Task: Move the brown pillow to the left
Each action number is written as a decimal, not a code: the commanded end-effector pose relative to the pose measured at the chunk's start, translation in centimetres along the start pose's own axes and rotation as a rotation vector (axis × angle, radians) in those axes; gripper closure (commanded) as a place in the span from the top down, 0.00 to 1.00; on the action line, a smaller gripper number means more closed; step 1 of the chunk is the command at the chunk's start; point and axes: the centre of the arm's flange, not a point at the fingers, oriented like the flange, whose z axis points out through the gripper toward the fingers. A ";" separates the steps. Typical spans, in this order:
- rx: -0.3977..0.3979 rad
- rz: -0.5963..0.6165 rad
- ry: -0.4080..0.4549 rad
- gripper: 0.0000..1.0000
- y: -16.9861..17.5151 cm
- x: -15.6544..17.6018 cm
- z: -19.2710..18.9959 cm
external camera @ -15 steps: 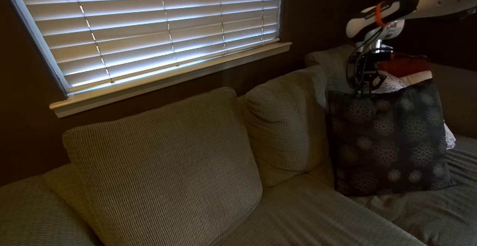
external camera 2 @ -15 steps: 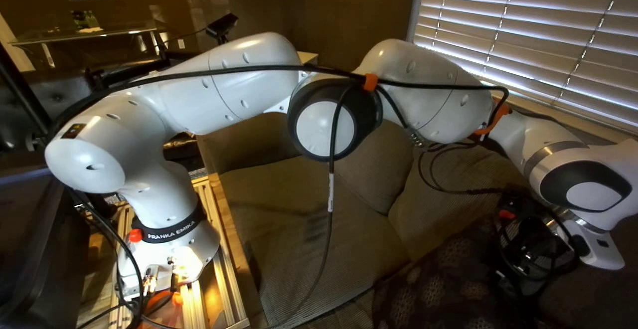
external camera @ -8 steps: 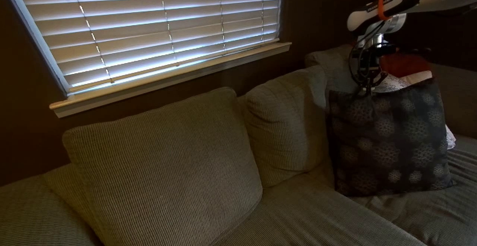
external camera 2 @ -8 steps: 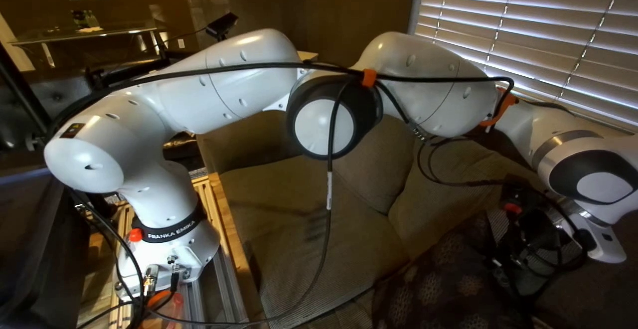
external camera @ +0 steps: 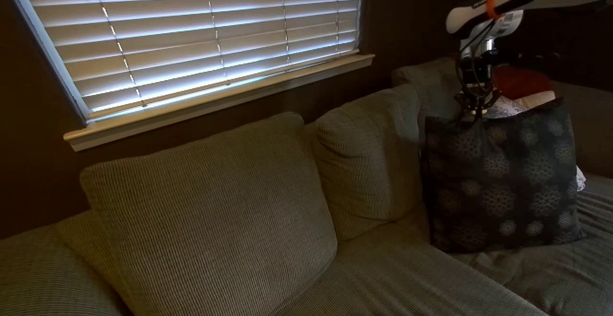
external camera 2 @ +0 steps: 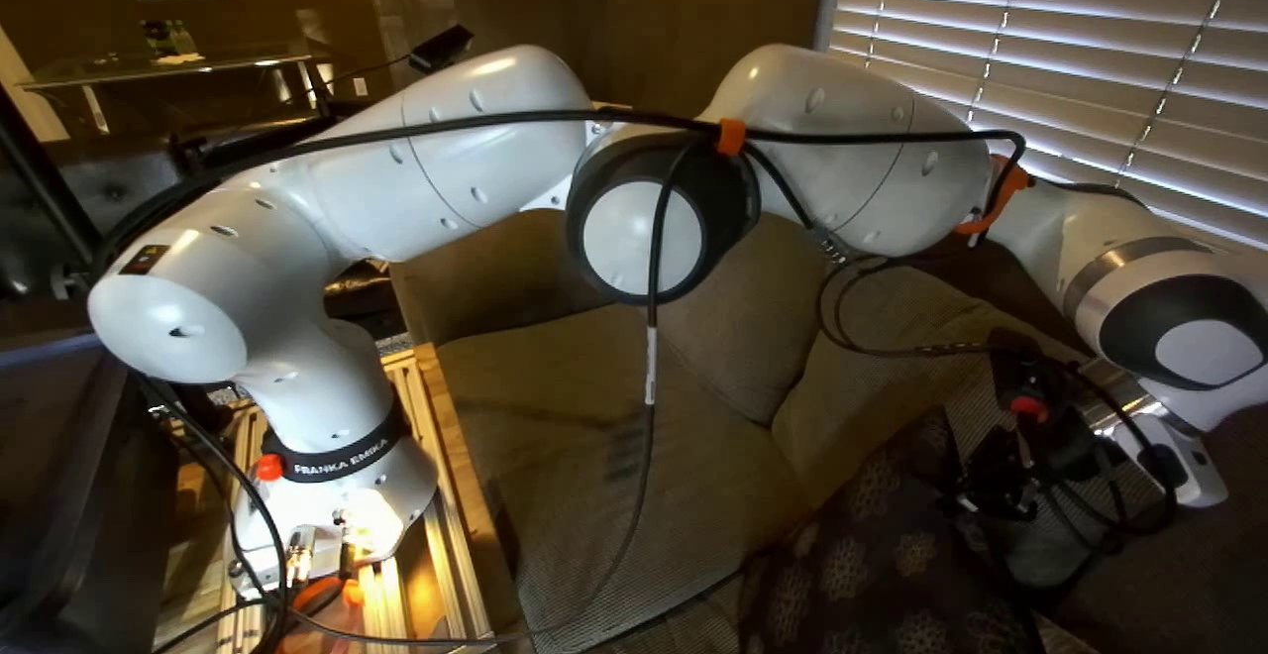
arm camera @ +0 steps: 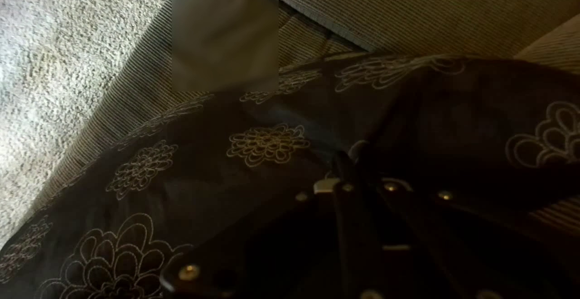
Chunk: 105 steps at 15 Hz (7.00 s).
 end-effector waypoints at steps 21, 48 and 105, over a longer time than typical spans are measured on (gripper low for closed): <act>-0.248 -0.317 -0.110 0.01 1.2 -14.2 -0.8; -0.351 -0.551 0.260 0.01 -2.4 -36.7 2.5; 0.423 -0.655 0.842 1.00 -18.8 -59.5 2.7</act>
